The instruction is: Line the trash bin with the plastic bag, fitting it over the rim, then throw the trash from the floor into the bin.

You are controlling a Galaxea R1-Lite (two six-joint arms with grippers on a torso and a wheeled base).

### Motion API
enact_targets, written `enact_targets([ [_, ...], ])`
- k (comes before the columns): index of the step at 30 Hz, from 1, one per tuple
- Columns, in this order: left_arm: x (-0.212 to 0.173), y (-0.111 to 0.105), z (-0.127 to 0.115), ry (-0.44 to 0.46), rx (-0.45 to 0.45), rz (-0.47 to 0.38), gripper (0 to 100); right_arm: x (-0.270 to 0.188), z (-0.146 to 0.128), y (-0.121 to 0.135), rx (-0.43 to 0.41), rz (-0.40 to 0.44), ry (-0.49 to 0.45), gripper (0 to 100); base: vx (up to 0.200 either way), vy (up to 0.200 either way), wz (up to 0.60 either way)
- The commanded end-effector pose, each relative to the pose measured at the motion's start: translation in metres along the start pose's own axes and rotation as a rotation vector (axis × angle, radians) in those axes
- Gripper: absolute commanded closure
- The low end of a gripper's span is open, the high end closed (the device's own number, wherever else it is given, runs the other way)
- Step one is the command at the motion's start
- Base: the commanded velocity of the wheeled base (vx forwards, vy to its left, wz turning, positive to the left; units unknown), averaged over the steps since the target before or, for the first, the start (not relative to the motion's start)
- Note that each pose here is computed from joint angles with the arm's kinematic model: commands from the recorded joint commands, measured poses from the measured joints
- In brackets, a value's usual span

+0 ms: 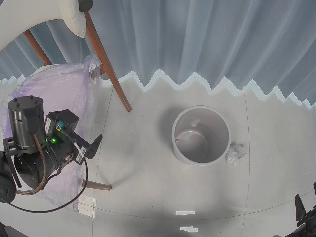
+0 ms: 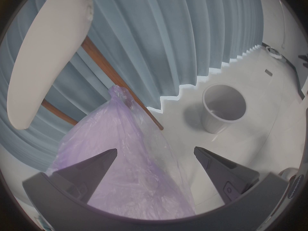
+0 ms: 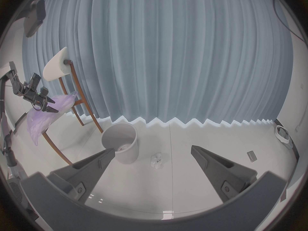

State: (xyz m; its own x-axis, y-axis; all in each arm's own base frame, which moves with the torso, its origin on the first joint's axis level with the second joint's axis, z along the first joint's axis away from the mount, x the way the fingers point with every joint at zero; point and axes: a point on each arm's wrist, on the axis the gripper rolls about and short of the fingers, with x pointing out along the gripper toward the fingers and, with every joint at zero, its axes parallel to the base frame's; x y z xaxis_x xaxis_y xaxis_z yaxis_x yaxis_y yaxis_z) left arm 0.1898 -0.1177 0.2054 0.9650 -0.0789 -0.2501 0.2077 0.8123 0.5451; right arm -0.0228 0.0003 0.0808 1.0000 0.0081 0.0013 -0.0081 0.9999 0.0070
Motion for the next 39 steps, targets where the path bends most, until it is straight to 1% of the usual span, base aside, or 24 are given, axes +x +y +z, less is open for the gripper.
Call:
enact_targets([
  [1,0.016,-0.005,-0.008,0.05,0.039,0.009,0,0.0,-0.005,0.0,0.004,0.0,0.0,0,0.0,0.0,0.0],
  [3,0.021,-0.002,-0.01,0.062,0.065,0.025,0,0.0,-0.005,0.0,0.005,0.001,0.0,0,0.0,0.0,0.0],
  [7,0.022,0.0,-0.011,0.059,0.062,0.04,0,0.0,-0.005,0.0,0.008,-0.003,0.0,0,0.0,0.0,0.0],
  [12,0.025,0.006,-0.018,0.086,0.08,0.063,0,0.0,-0.005,0.0,0.008,-0.005,0.0,0,0.0,0.0,0.0],
  [15,0.027,0.006,-0.022,0.098,0.082,0.068,0,0.0,-0.005,0.0,0.008,-0.003,0.0,0,0.0,0.0,0.0],
  [22,0.028,0.006,-0.023,0.094,0.079,0.067,0,0.0,-0.005,0.0,0.008,-0.005,0.0,0,0.0,0.0,0.0],
  [23,0.028,0.006,-0.023,0.092,0.078,0.068,100,0.0,-0.005,0.0,0.008,-0.003,0.0,0,0.0,0.0,0.0],
  [30,0.025,0.005,-0.025,0.089,0.071,0.061,100,0.0,-0.005,0.0,0.007,-0.005,0.0,0,0.0,0.0,0.0],
  [37,0.011,0.011,-0.022,0.047,0.049,0.069,100,0.0,-0.005,0.0,0.007,-0.003,0.0,0,0.0,0.0,0.0],
  [39,0.003,0.016,-0.02,0.022,0.02,0.076,100,0.0,-0.005,0.0,0.007,-0.003,0.0,0,0.0,0.0,0.0],
])
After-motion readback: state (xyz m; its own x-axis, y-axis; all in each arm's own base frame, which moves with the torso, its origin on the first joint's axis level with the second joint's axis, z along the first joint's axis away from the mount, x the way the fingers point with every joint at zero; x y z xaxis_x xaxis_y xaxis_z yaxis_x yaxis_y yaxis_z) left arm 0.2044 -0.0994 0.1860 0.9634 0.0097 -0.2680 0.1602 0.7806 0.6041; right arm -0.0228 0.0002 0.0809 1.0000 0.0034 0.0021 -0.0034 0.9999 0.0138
